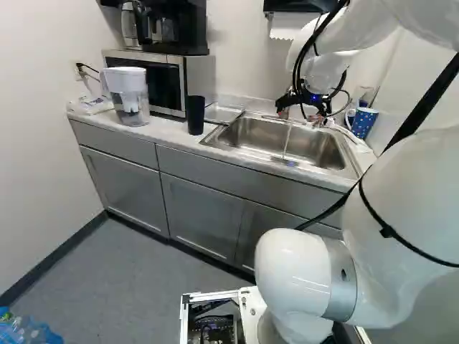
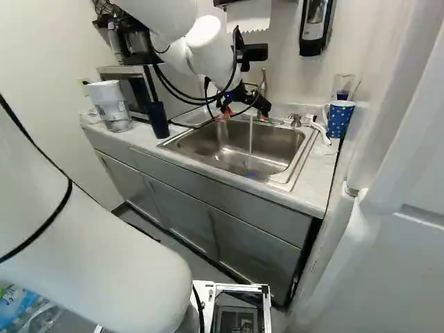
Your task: Rinse the cup and place it in the tray
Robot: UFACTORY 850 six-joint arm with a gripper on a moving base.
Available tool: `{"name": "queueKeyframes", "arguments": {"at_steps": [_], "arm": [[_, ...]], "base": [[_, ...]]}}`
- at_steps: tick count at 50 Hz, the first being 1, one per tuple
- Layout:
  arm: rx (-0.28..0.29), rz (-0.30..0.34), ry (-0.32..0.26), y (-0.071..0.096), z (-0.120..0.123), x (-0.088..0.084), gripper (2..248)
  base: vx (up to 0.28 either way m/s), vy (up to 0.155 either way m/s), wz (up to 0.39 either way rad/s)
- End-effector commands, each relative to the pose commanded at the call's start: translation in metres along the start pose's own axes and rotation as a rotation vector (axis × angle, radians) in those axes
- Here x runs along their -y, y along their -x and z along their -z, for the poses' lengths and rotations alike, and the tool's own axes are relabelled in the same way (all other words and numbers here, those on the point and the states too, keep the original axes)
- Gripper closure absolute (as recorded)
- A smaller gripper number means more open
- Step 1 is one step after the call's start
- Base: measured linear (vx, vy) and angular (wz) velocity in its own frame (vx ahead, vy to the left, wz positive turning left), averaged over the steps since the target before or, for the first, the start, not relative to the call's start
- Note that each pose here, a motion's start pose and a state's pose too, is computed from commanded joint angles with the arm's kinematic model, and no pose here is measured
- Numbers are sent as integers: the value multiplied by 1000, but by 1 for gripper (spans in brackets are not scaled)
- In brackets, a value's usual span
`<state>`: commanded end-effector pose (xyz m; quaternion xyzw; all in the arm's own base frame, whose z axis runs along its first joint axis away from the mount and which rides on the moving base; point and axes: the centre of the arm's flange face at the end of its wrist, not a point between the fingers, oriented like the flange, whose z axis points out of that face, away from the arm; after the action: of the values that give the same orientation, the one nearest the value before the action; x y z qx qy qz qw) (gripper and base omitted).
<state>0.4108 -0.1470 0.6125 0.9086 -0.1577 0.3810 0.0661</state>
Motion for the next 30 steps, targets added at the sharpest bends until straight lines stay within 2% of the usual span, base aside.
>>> {"name": "queueKeyframes", "arguments": {"at_steps": [20, 30], "arm": [[-2, 29, -29, 6, 6, 18, 3], [-2, 52, -53, 5, 5, 32, 3]], "base": [[0, 0, 0], [0, 0, 0]]}}
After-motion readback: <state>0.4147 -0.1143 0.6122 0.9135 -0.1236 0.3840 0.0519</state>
